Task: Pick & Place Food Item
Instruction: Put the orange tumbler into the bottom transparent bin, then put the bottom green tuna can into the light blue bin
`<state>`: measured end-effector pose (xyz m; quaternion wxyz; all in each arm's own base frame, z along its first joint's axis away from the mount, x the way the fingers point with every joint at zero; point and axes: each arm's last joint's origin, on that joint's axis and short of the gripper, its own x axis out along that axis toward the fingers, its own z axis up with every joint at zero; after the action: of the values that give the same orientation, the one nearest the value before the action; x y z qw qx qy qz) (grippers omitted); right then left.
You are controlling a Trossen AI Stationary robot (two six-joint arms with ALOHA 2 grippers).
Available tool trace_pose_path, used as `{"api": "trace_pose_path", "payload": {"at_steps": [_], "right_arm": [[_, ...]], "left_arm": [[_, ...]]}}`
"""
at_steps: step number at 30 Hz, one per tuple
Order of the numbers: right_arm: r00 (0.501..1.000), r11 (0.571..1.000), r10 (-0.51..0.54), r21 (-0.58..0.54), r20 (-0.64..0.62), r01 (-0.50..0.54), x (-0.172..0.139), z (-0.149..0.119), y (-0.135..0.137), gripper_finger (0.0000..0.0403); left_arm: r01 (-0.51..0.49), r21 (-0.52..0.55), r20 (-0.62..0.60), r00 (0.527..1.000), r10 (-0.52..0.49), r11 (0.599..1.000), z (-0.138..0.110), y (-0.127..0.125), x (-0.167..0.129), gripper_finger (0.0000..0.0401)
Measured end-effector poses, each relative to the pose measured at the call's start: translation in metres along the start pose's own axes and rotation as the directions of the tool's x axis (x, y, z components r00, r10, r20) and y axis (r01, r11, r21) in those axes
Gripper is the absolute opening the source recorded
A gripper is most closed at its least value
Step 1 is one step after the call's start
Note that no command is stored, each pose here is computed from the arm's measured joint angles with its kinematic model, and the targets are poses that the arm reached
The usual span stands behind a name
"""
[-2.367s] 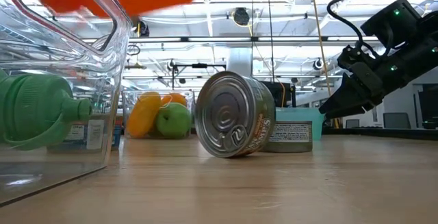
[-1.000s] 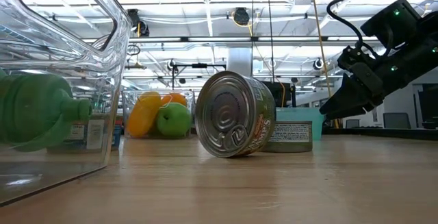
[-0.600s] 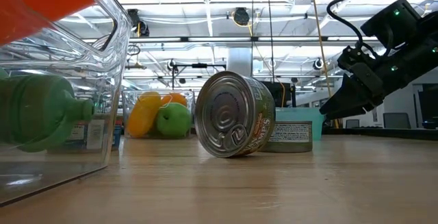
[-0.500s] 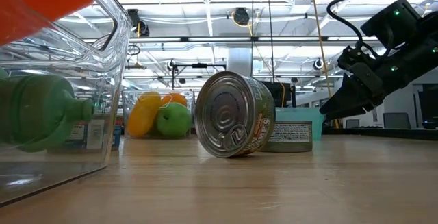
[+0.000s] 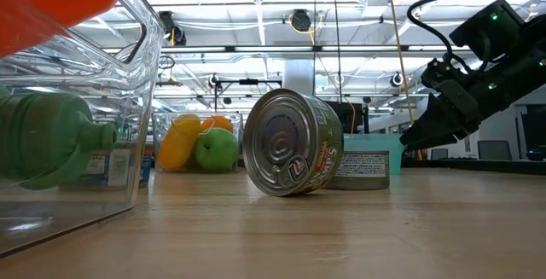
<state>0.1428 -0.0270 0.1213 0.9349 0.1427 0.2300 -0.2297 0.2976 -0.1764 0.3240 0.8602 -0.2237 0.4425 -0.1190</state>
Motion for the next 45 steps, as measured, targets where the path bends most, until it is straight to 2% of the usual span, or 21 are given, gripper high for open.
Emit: {"api": "trace_pose_path", "payload": {"at_steps": [2, 5, 14, 17, 21, 26, 28, 31, 35, 37, 39, 42, 45], "right_arm": [[1.0, 1.0, -0.001, 0.0, -0.002, 0.001, 0.0, 0.0, 0.0, 0.0393], [1.0, 1.0, -0.002, -0.001, -0.005, 0.002, 0.0, 0.0, 0.0, 0.0393], [1.0, 1.0, -0.004, -0.008, -0.011, 0.004, 0.0, -0.001, 0.0, 0.0393], [1.0, 1.0, -0.005, -0.008, -0.013, 0.005, 0.0, -0.001, 0.0, 0.0393], [1.0, 1.0, -0.005, -0.009, -0.015, 0.005, 0.0, -0.002, -0.001, 0.0393], [1.0, 1.0, -0.005, -0.007, -0.015, 0.005, 0.0, -0.001, -0.001, 0.0393], [1.0, 1.0, -0.002, 0.002, -0.015, 0.002, 0.0, -0.001, 0.0, 0.0393], [0.999, 0.999, 0.044, 0.009, -0.023, -0.044, 0.0, -0.001, 0.001, 0.0393], [0.988, 0.988, 0.15, 0.028, -0.015, -0.15, 0.0, 0.002, 0.005, 0.0393], [0.973, 0.972, 0.232, 0.031, 0.0, -0.232, -0.001, 0.005, 0.009, 0.0393], [0.937, 0.937, 0.349, 0.027, 0.012, -0.349, -0.002, 0.008, 0.013, 0.0393], [0.843, 0.843, 0.537, 0.001, 0.042, -0.537, -0.008, 0.014, 0.025, 0.0393], [0.737, 0.746, 0.664, -0.051, 0.122, -0.664, -0.017, 0.022, 0.041, 0.0393]], "left_arm": [[0.035, 0.021, 0.021, 0.999, -0.035, 0.999, 0.001, -0.005, 0.002, 0.039], [0.084, 0.022, -0.038, 0.996, -0.083, 0.996, -0.001, -0.007, 0.016, 0.039], [0.077, -0.087, -0.252, 0.963, -0.096, 0.993, -0.018, 0.0, 0.054, 0.039], [0.104, -0.112, -0.28, 0.951, -0.132, 0.988, -0.018, 0.001, 0.06, 0.039], [0.11, -0.087, -0.283, 0.95, -0.13, 0.99, -0.015, 0.004, 0.061, 0.039], [0.12, -0.067, -0.24, 0.962, -0.133, 0.99, -0.003, 0.013, 0.05, 0.039], [0.103, -0.029, -0.181, 0.978, -0.107, 0.994, 0.002, 0.013, 0.039, 0.039], [-0.014, 0.086, -0.047, 0.999, 0.019, 0.996, 0.0, 0.007, 0.018, 0.039], [-0.193, 0.17, 0.15, 0.974, 0.168, 0.966, -0.007, -0.002, -0.009, 0.039], [-0.234, 0.191, 0.229, 0.955, 0.189, 0.953, -0.011, -0.001, -0.019, 0.039], [-0.231, 0.218, 0.293, 0.942, 0.162, 0.948, -0.019, 0.004, -0.022, 0.039], [-0.163, 0.263, 0.365, 0.929, 0.059, 0.951, -0.033, 0.019, -0.018, 0.039], [-0.076, 0.298, 0.41, 0.91, -0.056, 0.951, -0.045, 0.044, -0.011, 0.039]]}}
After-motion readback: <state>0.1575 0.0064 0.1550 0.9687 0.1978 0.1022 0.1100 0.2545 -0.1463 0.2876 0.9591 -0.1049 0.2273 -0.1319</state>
